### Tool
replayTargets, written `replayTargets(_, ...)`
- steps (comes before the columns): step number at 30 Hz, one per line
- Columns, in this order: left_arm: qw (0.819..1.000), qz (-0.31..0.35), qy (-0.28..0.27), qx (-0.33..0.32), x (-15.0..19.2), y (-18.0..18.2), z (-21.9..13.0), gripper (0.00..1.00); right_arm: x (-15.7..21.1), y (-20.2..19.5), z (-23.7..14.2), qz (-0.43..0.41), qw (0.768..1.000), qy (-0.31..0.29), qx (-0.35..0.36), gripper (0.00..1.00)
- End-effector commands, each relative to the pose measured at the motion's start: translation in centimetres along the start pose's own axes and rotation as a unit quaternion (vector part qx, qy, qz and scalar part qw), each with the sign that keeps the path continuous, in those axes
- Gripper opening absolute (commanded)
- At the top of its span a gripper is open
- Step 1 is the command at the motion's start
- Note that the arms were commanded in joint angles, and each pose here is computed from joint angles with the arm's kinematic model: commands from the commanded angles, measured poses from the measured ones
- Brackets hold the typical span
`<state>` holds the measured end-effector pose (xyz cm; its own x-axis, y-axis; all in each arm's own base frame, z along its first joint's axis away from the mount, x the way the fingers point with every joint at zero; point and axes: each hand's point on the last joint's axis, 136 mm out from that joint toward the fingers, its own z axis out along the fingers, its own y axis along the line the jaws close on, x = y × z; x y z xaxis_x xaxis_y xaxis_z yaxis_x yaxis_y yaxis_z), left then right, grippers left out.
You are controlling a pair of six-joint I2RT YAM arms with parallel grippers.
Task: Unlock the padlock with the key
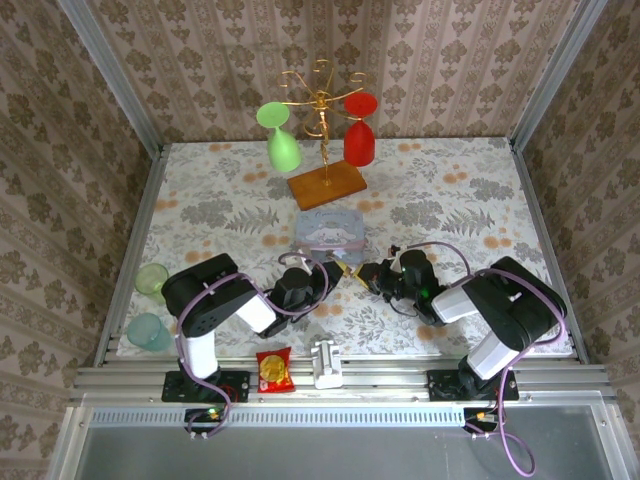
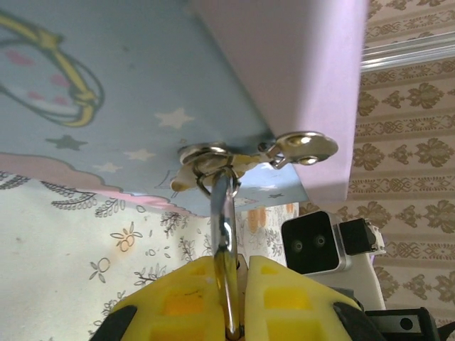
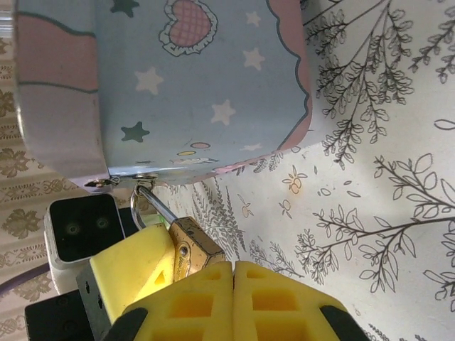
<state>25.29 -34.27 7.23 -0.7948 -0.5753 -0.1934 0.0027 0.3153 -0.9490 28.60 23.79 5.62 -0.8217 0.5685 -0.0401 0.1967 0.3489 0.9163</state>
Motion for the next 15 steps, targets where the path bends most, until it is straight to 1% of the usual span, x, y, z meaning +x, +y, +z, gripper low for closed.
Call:
replayTargets(1, 1.000, 0.014, 0.016, 0.022, 1.0, -1.0, -0.1, 0.00, -0.5, 2.0, 0.5, -0.013, 0.999, -0.009, -0.033, 0.01)
replayTargets(2, 1.000, 0.015, 0.015, 0.017, 1.0, -0.6, -0.2, 0.00, -0.5, 1.8, 0.4, -0.015, 0.999, -0.009, -0.030, 0.00)
replayTargets(7, 1.000, 0.015, 0.024, 0.000, 1.4, 0.8, 0.3, 0.09, 0.4, -0.6, 0.0, -0.013, 1.000, -0.001, 0.003, 0.00)
replayTargets(12, 1.000, 0.019, 0.019, -0.012, 1.2, 1.8, 0.7, 0.09, 1.2, -2.7, 0.1, -0.008, 0.999, 0.010, 0.035, 0.00)
replayTargets(15, 0.999, 0.023, 0.022, -0.010, 1.1, 1.8, 0.9, 0.15, 1.7, -3.4, 0.5, -0.004, 0.999, 0.018, 0.041, 0.00)
